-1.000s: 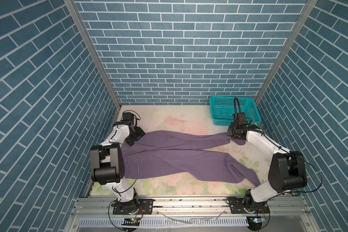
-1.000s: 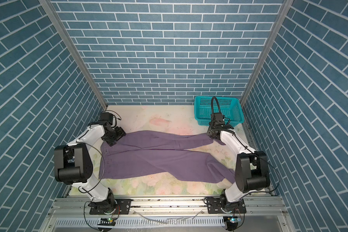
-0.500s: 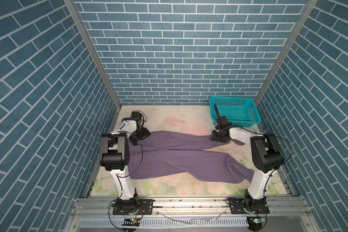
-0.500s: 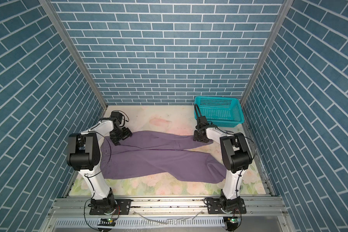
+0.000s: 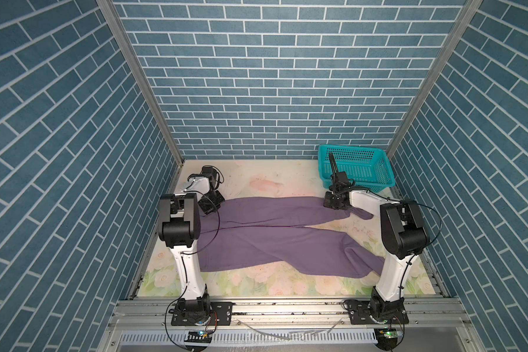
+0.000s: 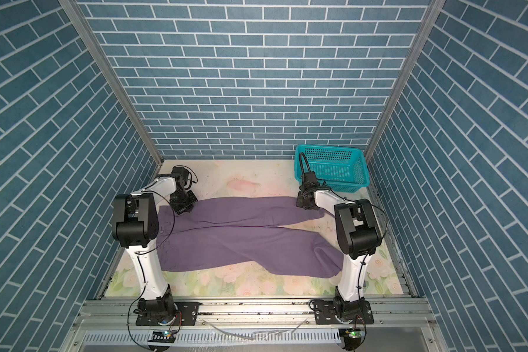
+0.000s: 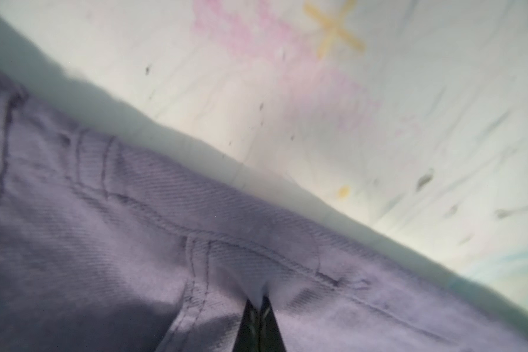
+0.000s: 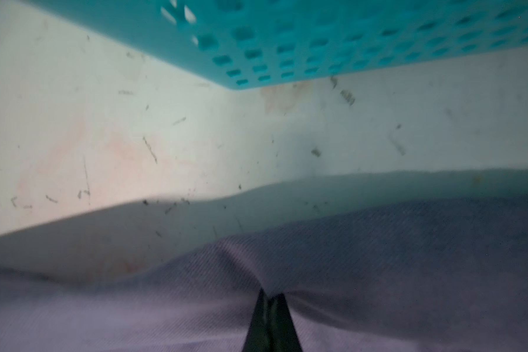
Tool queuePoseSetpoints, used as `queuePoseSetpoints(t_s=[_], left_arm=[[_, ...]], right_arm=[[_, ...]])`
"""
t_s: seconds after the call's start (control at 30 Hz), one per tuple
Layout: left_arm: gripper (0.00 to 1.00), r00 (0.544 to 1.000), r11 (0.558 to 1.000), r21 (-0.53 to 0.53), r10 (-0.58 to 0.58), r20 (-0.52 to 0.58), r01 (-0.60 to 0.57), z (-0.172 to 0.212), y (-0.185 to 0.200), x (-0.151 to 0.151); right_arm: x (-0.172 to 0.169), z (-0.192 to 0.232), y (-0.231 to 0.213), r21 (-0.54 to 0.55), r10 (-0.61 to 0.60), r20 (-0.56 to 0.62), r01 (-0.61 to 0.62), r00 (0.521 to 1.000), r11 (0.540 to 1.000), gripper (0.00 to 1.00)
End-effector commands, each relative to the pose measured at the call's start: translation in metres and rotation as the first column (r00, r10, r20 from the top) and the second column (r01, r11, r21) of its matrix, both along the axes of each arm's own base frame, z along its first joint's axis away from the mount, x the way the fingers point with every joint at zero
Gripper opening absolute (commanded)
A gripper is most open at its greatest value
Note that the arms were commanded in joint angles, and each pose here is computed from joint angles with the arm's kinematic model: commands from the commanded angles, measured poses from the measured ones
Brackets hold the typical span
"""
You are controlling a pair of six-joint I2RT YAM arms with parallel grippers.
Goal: Fold and stack the trousers
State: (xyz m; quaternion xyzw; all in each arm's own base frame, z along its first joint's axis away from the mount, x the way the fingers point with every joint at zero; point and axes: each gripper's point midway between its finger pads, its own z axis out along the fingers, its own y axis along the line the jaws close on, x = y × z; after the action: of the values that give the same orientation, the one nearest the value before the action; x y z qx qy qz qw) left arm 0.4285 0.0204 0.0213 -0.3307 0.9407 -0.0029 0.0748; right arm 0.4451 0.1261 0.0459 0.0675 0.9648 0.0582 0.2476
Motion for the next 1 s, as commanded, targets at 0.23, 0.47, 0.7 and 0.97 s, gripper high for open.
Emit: queuePoseSetpoints(t_s=[0.23,0.47,0.7,0.97], left_arm=[[0.0,0.995,0.969,0.227,-0.098,-0.006,0.097,0.053,0.039,0.052],[0.57,0.991,0.958,0.253,-0.135,-0.004,0.132,0.076,0.035,0.051],[0.62,0.988,0.979,0.15,-0.148,0.046,0.14,0.072,0.002,-0.006],[0.67,0.99,0.988,0.067,-0.141,0.001,0.141,0.03,-0.015,-0.08]], right_arm=[[0.035,0.037,-0.013,-0.049,-0.036,0.113,0.042,0.993,0.998,0.0],[0.01,0.042,-0.016,-0.048,-0.028,0.084,0.032,0.996,0.998,0.37],[-0.045,0.06,-0.063,-0.126,-0.119,0.054,0.125,0.991,0.984,0.37],[-0.103,0.036,-0.13,-0.174,-0.296,-0.06,0.282,0.953,0.944,0.47]])
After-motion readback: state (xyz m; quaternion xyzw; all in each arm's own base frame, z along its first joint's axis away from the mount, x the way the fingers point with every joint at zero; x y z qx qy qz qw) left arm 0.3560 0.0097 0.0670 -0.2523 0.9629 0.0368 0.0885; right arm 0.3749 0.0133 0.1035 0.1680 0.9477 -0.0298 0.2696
